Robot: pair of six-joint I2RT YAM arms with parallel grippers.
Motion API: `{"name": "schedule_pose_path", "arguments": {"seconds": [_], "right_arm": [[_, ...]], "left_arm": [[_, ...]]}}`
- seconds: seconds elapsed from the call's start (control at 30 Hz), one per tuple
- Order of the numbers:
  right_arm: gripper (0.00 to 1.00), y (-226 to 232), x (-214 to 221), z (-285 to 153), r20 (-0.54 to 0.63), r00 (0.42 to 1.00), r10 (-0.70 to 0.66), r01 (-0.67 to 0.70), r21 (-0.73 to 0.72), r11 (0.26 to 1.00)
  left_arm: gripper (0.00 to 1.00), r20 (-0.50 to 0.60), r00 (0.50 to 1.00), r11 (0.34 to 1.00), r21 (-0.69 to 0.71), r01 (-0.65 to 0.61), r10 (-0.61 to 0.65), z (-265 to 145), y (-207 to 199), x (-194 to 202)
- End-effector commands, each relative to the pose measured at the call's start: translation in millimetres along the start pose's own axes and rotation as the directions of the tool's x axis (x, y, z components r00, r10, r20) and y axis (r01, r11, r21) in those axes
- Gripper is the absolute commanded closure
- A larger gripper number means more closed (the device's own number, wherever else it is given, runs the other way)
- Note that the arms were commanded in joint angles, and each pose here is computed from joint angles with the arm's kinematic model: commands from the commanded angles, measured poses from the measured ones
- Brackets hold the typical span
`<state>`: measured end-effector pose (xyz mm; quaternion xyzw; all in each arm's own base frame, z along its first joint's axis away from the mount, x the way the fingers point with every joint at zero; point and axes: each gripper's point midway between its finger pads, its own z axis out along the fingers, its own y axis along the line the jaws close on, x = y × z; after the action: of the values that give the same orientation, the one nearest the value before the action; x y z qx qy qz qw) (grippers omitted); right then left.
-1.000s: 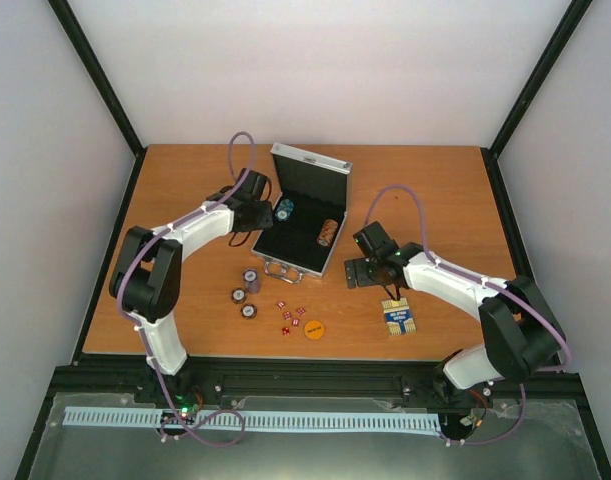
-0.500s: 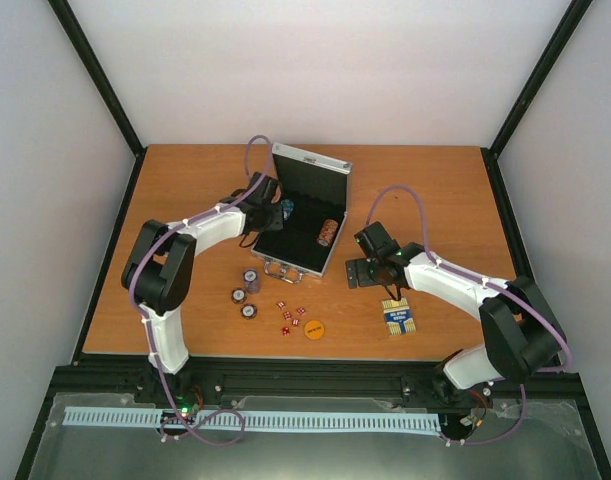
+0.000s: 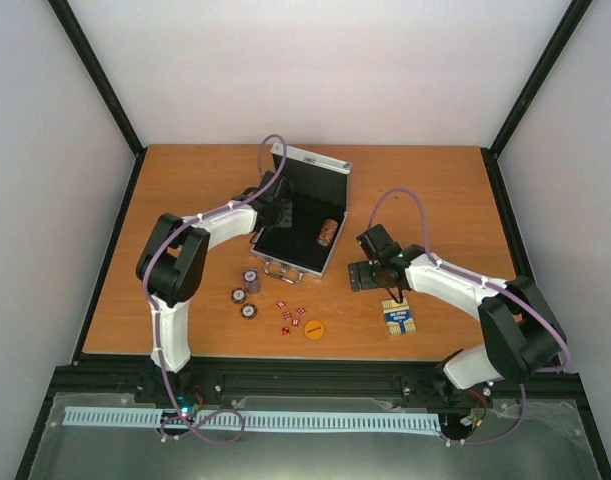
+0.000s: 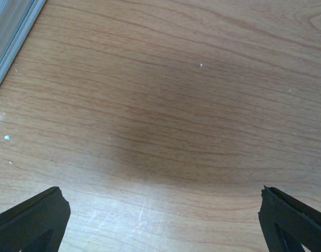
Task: Pack up texas hold em set
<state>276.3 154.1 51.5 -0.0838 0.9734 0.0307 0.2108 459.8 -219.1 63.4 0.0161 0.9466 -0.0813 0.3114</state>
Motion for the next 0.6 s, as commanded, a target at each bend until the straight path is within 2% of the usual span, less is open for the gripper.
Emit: {"name": "schedule_pose_path", "arguments": {"seconds": [0.0,0.3,0.57], "right_arm": [[0.00,-3.9,-4.4,-1.5,0.025,1.000,0.008,-0.008,0.004,1.000],[0.00,-3.6,-1.7,2.4,0.011,1.000,0.009,-0.009,-0.003,1.000],[0.00,-2.4,-1.0,4.9,0.003,1.000,0.003,-0.003,-0.007,1.000]], "left_arm": [[0.72,0.053,0.998,0.999,-0.011,-0.032,0.033,3.4,-5.4,-15.7],[0.68,0.056,0.998,0.999,-0.028,-0.040,0.041,12.7,-1.2,-10.4],[0.54,0.050,0.997,0.997,-0.044,-0.064,0.066,20.4,1.9,-5.2]]}}
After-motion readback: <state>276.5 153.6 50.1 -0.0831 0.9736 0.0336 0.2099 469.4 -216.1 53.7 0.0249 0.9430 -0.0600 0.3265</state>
